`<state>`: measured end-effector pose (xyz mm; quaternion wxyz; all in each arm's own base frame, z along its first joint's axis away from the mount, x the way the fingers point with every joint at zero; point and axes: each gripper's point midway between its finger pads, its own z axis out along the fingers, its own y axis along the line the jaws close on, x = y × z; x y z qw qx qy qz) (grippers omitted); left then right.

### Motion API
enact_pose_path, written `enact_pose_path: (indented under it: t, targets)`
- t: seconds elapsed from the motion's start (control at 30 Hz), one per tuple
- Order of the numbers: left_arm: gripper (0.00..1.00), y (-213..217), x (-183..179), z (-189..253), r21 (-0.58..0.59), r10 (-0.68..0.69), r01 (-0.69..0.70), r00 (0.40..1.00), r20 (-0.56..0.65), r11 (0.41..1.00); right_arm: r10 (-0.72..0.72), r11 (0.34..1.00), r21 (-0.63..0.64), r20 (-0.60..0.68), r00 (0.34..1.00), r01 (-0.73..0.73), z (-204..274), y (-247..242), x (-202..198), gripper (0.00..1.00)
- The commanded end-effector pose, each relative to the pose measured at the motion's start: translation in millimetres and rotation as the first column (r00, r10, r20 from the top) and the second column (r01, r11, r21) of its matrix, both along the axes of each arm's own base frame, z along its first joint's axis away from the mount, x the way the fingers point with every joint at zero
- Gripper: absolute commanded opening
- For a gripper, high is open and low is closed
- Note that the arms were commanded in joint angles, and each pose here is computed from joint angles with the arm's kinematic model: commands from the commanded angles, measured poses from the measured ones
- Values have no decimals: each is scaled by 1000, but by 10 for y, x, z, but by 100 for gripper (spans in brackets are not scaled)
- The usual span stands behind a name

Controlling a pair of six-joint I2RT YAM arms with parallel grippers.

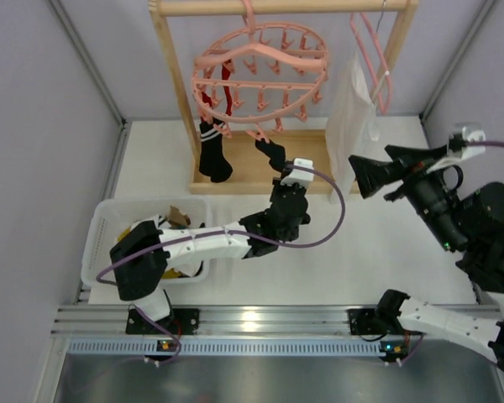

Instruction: Remove the socks clipped to the hanger

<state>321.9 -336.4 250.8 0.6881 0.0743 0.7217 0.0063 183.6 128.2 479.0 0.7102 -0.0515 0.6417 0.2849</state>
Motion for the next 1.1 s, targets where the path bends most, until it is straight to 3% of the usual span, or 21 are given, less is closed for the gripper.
enact_pose_path:
  t: [0.0,0.17,0.3,0.57,1.07]
  targets:
    - [0,-127,-26,223,17,45,-46,998,46,999,-38,968,-249,-105,994,10,-183,313,315,92]
    - [0,-397,-37,222,90,53,-58,997,58,994,-6,935,-351,-133,991,-42,-38,748,588,84]
    - [0,-513,-22,224,129,46,-54,997,65,990,15,881,-464,-159,987,-88,-211,1153,867,80]
    - [0,-597,0,254,154,30,-41,997,72,987,-92,789,-614,-157,983,-24,-384,1270,1461,73]
    - [0,-671,-27,288,144,2,-13,997,75,989,-164,733,-680,-157,974,14,-628,1285,1904,62]
